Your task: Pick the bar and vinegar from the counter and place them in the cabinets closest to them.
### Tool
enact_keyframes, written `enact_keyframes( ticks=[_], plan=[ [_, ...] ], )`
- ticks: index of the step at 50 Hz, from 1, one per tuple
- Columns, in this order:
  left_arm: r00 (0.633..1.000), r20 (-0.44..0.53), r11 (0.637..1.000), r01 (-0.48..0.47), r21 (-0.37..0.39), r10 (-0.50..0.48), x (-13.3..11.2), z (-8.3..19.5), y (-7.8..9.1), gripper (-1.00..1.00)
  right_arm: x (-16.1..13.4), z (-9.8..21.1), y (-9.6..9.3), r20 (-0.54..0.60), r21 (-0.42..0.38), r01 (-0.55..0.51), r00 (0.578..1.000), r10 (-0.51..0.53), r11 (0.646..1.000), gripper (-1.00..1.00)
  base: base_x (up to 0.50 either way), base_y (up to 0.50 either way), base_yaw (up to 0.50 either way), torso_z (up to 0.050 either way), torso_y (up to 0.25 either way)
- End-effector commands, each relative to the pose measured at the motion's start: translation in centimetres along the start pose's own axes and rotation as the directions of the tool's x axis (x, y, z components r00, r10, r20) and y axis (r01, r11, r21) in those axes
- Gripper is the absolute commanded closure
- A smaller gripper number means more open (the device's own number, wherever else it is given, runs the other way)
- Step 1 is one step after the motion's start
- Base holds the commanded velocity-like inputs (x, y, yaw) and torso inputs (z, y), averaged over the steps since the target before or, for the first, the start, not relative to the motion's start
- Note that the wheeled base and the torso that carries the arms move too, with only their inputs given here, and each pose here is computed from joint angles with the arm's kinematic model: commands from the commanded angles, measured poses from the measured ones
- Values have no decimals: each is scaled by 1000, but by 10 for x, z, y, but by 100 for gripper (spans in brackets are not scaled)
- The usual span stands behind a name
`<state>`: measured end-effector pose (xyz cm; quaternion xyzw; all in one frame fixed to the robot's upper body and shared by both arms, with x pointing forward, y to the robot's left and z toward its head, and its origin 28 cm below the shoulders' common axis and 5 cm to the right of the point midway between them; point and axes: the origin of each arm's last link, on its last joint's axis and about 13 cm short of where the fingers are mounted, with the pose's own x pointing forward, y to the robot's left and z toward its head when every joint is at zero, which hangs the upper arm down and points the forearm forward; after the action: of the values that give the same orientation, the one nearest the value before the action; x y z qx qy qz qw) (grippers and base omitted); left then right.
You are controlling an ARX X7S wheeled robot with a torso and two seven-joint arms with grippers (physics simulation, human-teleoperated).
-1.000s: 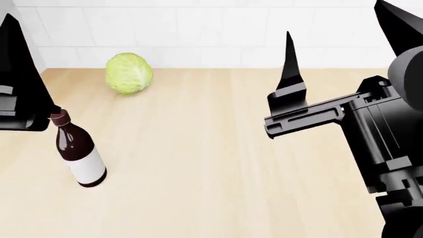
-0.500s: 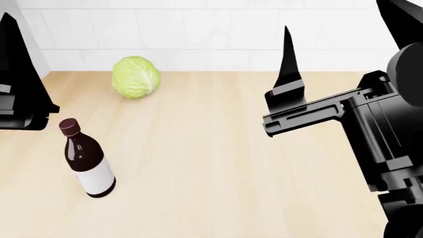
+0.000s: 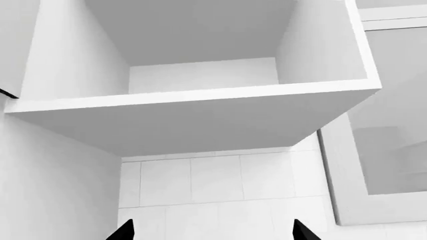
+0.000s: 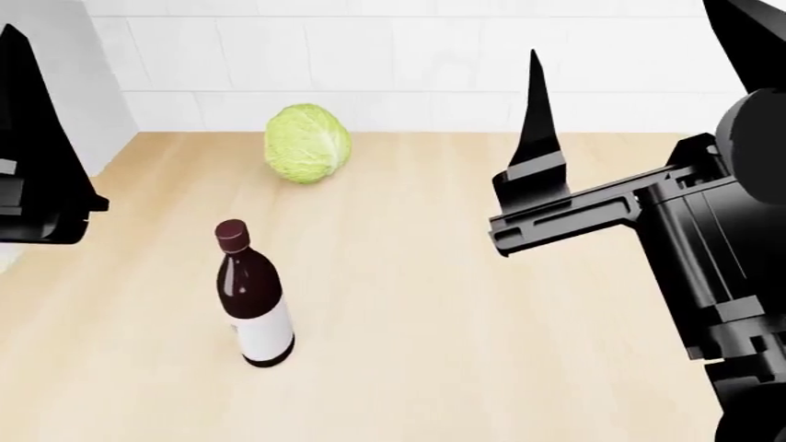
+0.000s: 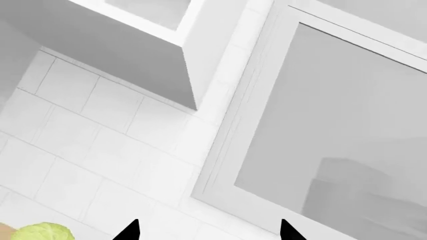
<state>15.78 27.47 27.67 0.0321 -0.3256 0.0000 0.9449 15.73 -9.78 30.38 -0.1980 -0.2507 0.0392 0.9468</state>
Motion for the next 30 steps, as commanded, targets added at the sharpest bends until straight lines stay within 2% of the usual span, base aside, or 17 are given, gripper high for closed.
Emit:
enact_keyframes(
  ticks=[1,11,30],
  plan=[
    [1000,2,1000,-1,-2,1,-1,1,1,-100,-1,0,0,7,5,-3,1000,3,1000,-100,-1,422,0,0,0],
    [1000,0,1000,-1,1,1,0,0,1,-100,2,-1,1,4,-3,-2,1000,3,1000,-100,-1,396,0,0,0],
    [1000,-7,1000,7,2,-7,1,-4,-3,-100,1,-4,1,-6,0,5,1000,-5,1000,-100,0,0,0,0,0]
  ],
)
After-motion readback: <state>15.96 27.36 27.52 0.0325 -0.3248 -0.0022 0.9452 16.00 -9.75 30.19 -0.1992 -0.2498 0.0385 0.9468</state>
